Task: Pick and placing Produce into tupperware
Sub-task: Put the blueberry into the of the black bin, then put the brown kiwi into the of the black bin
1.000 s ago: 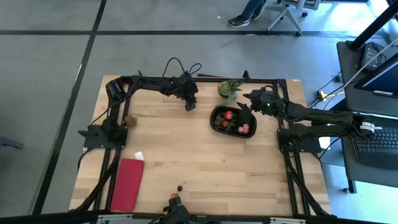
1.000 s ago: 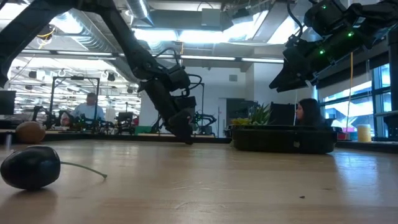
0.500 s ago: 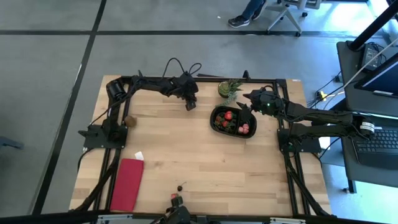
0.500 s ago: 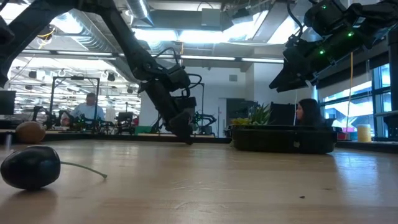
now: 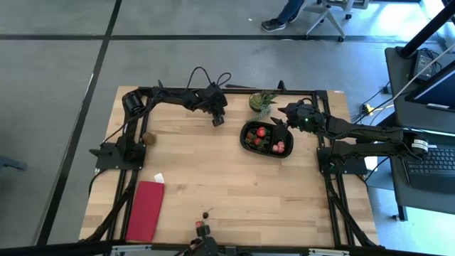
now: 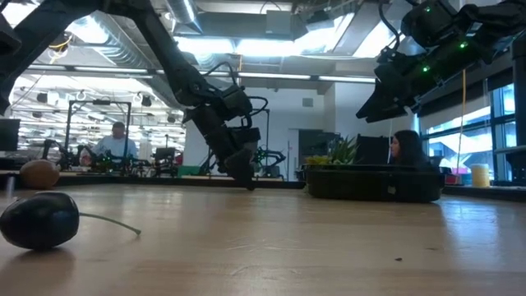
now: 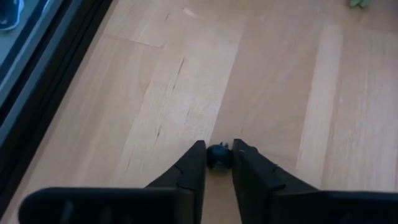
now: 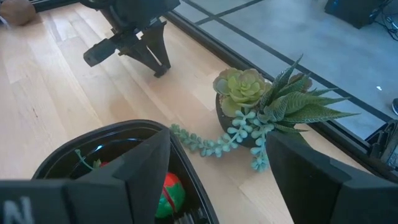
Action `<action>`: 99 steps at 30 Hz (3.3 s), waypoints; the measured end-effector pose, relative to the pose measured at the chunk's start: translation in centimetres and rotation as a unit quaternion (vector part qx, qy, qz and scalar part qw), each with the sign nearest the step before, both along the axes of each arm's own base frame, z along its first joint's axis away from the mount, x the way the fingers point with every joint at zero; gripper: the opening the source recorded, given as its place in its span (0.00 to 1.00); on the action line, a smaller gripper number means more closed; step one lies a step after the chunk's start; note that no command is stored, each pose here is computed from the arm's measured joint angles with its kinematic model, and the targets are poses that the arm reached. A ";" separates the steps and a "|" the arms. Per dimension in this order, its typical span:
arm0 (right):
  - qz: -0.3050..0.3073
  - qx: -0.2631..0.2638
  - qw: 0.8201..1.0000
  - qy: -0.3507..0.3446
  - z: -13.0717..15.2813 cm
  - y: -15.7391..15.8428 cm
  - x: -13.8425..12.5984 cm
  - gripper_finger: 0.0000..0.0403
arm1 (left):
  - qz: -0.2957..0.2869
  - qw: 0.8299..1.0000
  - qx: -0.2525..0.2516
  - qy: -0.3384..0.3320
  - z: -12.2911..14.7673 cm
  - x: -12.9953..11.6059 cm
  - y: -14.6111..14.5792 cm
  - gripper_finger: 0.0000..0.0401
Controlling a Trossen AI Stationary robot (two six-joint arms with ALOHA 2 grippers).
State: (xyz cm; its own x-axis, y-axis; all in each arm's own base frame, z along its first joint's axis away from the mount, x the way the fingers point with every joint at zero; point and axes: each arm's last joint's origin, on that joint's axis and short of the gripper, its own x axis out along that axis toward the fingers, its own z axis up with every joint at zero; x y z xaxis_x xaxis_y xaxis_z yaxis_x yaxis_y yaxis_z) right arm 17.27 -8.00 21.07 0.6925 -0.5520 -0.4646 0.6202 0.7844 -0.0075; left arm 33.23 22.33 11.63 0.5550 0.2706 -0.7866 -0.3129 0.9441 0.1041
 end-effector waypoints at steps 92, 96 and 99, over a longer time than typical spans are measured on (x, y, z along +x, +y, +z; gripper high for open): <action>-0.013 0.020 1.000 -0.016 0.0 0.0 0.0 0.66 | -0.158 0.959 -0.017 -0.236 7.0 6.7 -11.2 0.20; -0.013 0.019 1.000 -0.016 0.0 0.0 0.0 0.66 | -0.160 0.959 -0.017 -0.235 7.0 6.7 -11.2 0.22; -0.013 0.020 1.000 -0.016 0.0 0.0 0.0 0.66 | -0.159 0.959 -0.017 -0.235 7.0 6.7 -11.2 0.23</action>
